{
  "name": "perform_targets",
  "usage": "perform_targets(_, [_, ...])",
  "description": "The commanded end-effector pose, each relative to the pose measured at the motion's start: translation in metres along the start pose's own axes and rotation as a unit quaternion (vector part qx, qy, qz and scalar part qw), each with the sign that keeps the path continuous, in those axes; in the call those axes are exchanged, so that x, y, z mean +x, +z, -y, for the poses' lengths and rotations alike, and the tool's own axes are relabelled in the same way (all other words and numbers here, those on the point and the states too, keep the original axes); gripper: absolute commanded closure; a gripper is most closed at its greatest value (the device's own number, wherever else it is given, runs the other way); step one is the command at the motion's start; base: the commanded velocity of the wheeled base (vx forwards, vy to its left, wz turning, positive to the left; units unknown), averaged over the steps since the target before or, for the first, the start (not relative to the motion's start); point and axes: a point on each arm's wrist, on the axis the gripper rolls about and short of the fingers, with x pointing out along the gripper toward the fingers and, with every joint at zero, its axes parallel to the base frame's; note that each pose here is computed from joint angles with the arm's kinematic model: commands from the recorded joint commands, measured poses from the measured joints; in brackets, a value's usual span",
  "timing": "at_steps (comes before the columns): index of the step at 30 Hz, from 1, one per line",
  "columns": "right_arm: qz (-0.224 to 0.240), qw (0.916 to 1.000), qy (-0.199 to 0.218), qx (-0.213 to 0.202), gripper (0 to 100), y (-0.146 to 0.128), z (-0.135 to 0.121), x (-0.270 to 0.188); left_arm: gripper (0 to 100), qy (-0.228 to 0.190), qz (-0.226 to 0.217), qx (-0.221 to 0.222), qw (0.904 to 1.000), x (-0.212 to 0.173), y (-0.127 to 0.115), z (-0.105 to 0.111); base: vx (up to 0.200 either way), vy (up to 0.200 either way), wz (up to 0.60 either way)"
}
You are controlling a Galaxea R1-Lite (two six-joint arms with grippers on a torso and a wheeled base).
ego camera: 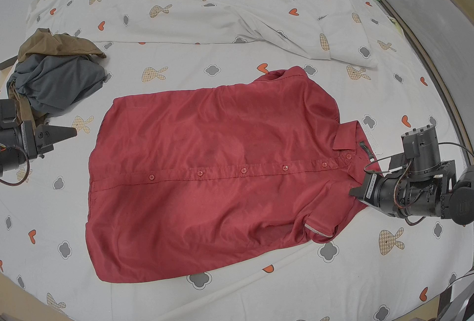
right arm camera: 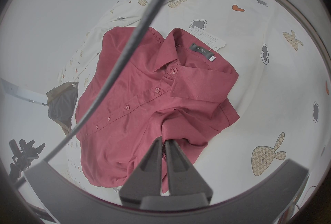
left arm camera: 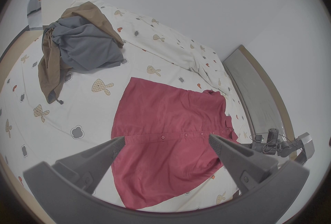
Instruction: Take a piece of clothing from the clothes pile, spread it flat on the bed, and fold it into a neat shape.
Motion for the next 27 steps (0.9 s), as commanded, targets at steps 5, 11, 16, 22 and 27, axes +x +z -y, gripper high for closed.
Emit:
perform_targets(5, [0.006,0.9999,0.009,-0.004,100,-0.007,0.006,-0.036,0,0.0,0.0,-0.001,1.0,0.0,0.0,0.0,0.0,0.0,0.0])
perform_targets(11, [-0.05,0.998,-0.036,-0.011,100,-0.017,0.016,-0.08,0,0.0,0.0,-0.001,1.0,0.0,0.0,0.0,0.0,0.0,0.0])
perform_targets(16, [-0.075,0.995,-0.065,-0.013,100,-0.021,0.023,-0.107,0,0.0,0.0,0.0,1.0,0.0,0.0,0.0,0.0,0.0,0.0])
perform_targets(22, [-0.134,0.9863,-0.093,-0.027,100,-0.036,0.03,-0.116,0,0.0,0.001,0.0,1.0,-0.001,0.0,0.0,0.0,0.0,0.0])
perform_targets(27, [-0.197,0.9756,-0.088,-0.043,100,-0.061,0.032,-0.111,0,-0.001,0.0,0.0,1.0,0.0,0.0,0.0,0.0,0.0,0.0])
